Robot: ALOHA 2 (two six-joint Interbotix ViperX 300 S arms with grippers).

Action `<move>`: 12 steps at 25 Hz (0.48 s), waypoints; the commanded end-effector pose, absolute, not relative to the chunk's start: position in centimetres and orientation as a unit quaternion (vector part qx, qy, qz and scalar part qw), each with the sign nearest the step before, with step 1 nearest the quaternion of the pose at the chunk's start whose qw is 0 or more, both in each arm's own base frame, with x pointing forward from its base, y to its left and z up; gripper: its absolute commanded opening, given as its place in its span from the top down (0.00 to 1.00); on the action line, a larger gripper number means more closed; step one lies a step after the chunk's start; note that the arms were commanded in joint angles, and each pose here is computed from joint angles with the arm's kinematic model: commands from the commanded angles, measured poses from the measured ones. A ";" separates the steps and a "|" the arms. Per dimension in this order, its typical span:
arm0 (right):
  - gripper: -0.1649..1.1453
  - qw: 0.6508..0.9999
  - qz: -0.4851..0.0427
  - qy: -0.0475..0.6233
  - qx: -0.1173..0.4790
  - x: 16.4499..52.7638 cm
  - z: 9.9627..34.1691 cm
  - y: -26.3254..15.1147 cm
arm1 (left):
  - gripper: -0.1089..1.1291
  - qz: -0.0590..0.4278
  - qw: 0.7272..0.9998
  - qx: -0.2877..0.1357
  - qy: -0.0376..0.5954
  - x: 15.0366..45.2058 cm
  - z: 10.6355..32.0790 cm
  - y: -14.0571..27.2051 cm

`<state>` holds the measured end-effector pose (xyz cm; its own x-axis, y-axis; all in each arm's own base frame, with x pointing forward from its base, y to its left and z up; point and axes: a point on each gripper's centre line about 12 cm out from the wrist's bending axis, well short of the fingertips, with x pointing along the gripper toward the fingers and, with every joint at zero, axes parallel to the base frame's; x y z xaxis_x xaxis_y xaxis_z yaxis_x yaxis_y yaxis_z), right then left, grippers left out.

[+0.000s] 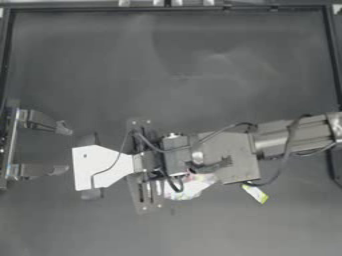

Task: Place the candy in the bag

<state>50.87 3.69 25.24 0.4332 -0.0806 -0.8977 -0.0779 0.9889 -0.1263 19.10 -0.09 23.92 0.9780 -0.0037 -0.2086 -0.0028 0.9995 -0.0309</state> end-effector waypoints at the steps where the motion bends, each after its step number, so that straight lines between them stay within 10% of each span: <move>1: 0.83 0.865 0.001 0.498 -0.068 49.9 28.3 3.7 | 0.11 0.001 0.993 -0.018 0.114 20.0 23.8 -0.1; 12: 0.83 0.875 -0.008 0.480 -0.056 48.4 27.6 3.6 | 0.12 -0.003 0.992 -0.036 0.120 22.2 23.1 -0.5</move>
